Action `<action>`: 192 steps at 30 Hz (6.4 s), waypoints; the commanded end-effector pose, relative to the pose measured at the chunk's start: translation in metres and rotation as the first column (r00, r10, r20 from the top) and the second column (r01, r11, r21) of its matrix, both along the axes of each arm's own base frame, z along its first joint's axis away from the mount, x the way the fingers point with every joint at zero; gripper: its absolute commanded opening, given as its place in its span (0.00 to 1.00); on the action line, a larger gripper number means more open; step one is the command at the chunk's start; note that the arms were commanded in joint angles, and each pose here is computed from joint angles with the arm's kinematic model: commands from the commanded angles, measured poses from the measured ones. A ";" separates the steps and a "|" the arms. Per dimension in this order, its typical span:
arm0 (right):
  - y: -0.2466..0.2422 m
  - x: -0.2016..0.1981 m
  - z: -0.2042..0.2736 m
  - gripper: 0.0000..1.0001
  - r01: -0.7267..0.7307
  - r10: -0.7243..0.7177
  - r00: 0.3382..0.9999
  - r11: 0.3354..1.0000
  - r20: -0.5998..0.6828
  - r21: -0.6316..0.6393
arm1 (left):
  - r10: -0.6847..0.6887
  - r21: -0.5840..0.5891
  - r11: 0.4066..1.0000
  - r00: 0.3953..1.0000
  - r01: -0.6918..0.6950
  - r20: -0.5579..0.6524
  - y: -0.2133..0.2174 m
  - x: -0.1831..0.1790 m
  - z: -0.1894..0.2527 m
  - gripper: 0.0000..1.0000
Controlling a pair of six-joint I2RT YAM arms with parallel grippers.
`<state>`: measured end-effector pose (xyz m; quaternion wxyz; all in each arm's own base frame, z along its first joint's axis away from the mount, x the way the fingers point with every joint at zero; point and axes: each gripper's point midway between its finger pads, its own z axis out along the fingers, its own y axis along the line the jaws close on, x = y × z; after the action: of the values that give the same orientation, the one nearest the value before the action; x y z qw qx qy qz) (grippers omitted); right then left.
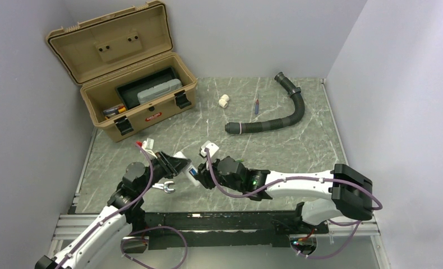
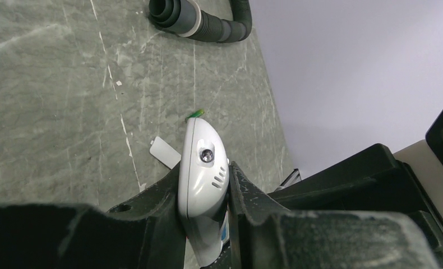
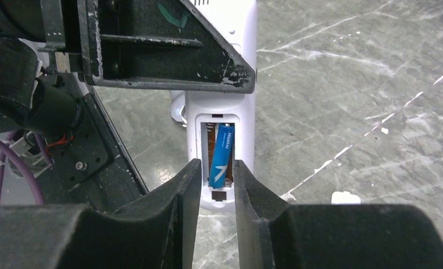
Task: Load the batteries into the remote control
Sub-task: Load the battery into the remote control.
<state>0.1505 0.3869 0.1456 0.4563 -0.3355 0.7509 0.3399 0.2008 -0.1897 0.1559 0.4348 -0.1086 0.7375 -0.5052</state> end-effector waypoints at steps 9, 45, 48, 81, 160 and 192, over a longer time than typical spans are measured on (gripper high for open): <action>0.022 0.009 0.021 0.30 0.033 -0.032 0.999 0.998 -0.022 0.059 | 0.022 0.038 0.999 0.999 -0.024 0.048 0.003 0.007 0.020 0.00; 0.035 0.028 -0.010 0.23 0.131 -0.138 0.989 0.985 -0.060 -0.114 | 0.040 0.049 0.998 0.998 -0.042 0.042 0.006 0.008 0.021 0.00; 0.040 0.026 -0.015 0.23 0.129 -0.139 0.989 0.980 -0.054 -0.152 | 0.044 0.058 0.997 0.998 -0.046 0.038 0.006 0.009 0.021 0.00; 0.029 0.018 -0.006 0.05 0.156 -0.164 0.986 0.975 -0.038 -0.161 | 0.091 0.088 0.992 0.996 -0.089 -0.015 0.014 0.011 0.009 0.00; 0.013 0.011 0.043 0.03 0.096 -0.107 0.991 0.987 0.075 0.132 | -0.018 -0.067 0.998 0.999 0.017 -0.026 -0.006 -0.001 0.024 0.00; 0.002 0.010 0.020 0.09 0.110 -0.115 0.991 0.991 0.067 0.076 | -0.039 -0.097 0.995 0.999 0.035 -0.035 -0.010 -0.002 0.030 0.00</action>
<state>0.1582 0.3918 0.1551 0.4976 -0.3023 0.7465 0.3221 0.1990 -0.1950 0.1635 0.3951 -0.1374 0.7455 -0.5189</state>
